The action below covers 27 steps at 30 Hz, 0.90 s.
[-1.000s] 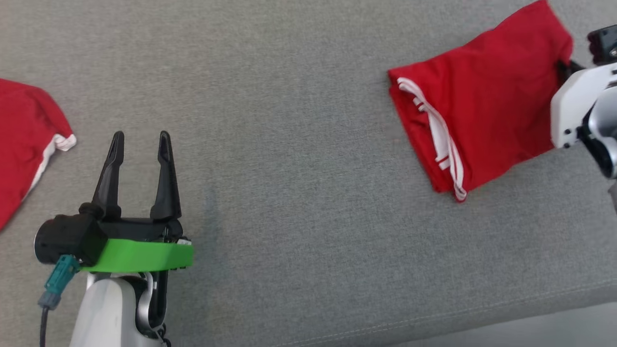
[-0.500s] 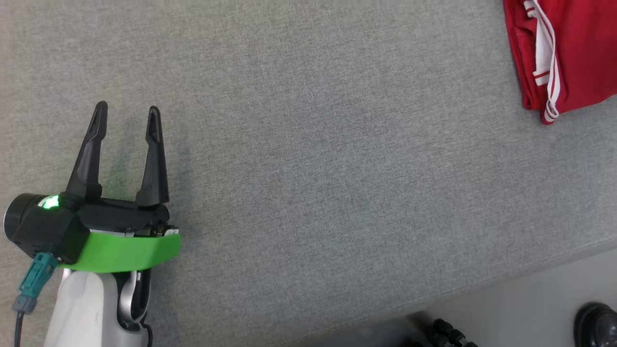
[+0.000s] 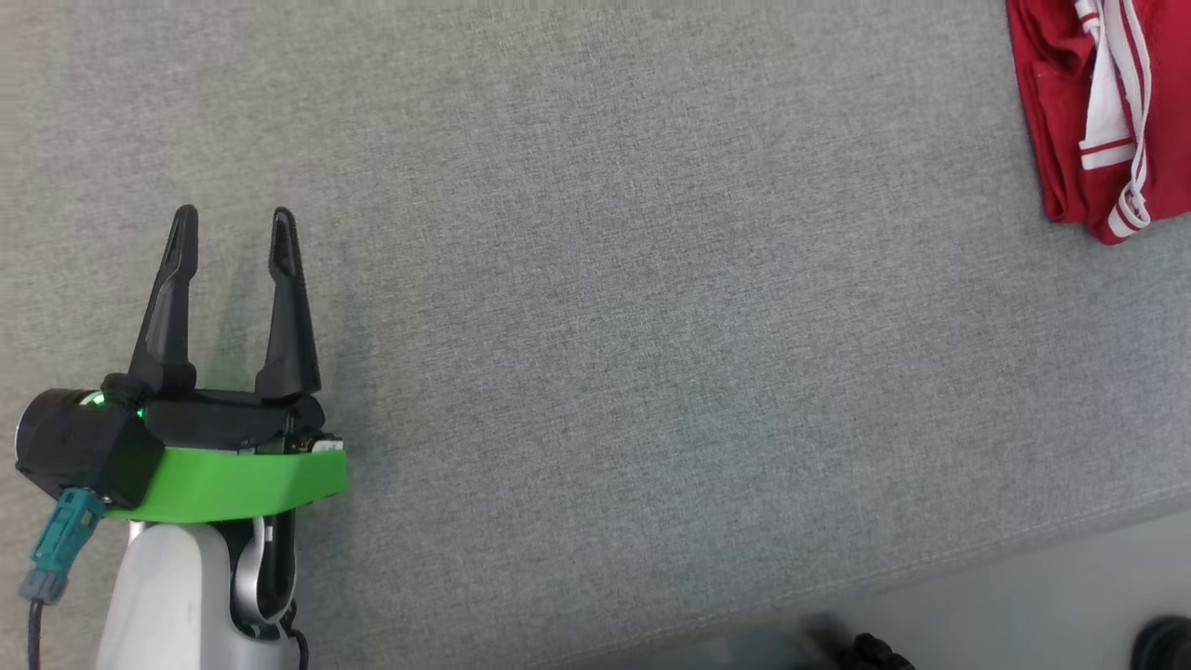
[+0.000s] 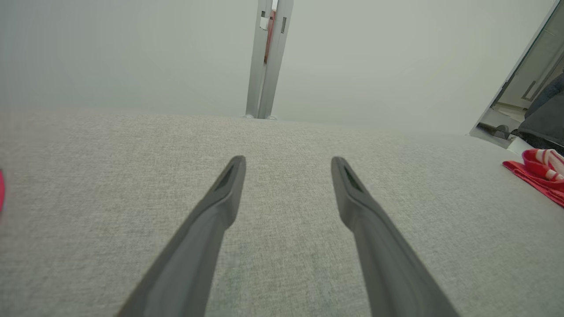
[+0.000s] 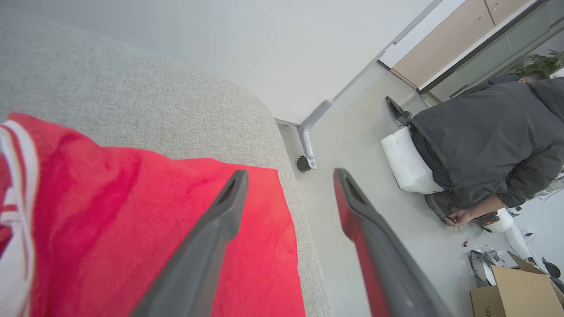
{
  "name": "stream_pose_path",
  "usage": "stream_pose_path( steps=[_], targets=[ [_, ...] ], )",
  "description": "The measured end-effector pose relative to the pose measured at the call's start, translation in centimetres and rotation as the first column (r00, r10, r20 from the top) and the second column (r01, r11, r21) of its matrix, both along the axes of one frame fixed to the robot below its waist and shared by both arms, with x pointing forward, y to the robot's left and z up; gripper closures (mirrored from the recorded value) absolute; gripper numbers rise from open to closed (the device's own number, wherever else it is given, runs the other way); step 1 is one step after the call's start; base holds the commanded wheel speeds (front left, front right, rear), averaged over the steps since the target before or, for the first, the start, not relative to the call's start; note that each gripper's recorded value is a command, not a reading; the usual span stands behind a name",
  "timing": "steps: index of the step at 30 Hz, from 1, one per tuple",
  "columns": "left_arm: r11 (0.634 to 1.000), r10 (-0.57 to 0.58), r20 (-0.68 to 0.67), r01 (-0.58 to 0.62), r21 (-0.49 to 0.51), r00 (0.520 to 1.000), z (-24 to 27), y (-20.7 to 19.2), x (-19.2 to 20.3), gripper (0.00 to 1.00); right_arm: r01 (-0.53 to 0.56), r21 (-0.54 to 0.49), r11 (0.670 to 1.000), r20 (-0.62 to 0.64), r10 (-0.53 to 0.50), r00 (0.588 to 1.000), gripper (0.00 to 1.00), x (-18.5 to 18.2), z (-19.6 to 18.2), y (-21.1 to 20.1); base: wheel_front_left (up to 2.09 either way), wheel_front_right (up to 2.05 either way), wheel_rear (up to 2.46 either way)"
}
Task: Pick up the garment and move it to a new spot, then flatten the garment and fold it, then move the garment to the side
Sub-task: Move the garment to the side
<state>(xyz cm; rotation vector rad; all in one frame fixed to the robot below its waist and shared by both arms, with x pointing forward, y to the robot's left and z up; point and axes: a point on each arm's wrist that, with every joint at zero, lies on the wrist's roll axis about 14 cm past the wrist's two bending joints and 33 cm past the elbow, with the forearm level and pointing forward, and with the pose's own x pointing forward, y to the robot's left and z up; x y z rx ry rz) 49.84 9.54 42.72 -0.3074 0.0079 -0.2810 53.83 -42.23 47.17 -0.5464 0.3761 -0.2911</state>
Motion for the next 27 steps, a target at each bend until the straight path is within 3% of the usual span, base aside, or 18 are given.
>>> stream_pose_path(
  steps=[8, 17, 27],
  targets=[
    [0.996, 0.084, -0.017, -0.084, 0.010, 0.996, 1.7, 2.7, -2.5, 0.00, -0.182, 0.131, 0.975, 0.228, 0.149, 0.962, 0.00, -0.9, 2.5, 7.5, 0.00, 0.00, 0.00],
    [0.986, 0.162, -0.002, -0.162, 0.036, 0.987, 4.0, 5.4, -5.8, 0.00, -0.341, 0.324, 0.883, 0.388, 0.204, 0.899, 0.00, -5.3, 3.7, 15.9, 0.00, 0.00, 0.00],
    [0.968, 0.242, 0.009, -0.242, 0.067, 0.970, 5.5, 8.4, -10.6, 0.00, -0.443, 0.471, 0.763, 0.436, 0.235, 0.869, 0.00, -10.7, 3.4, 23.1, 0.00, 0.00, 0.00]
  ],
)
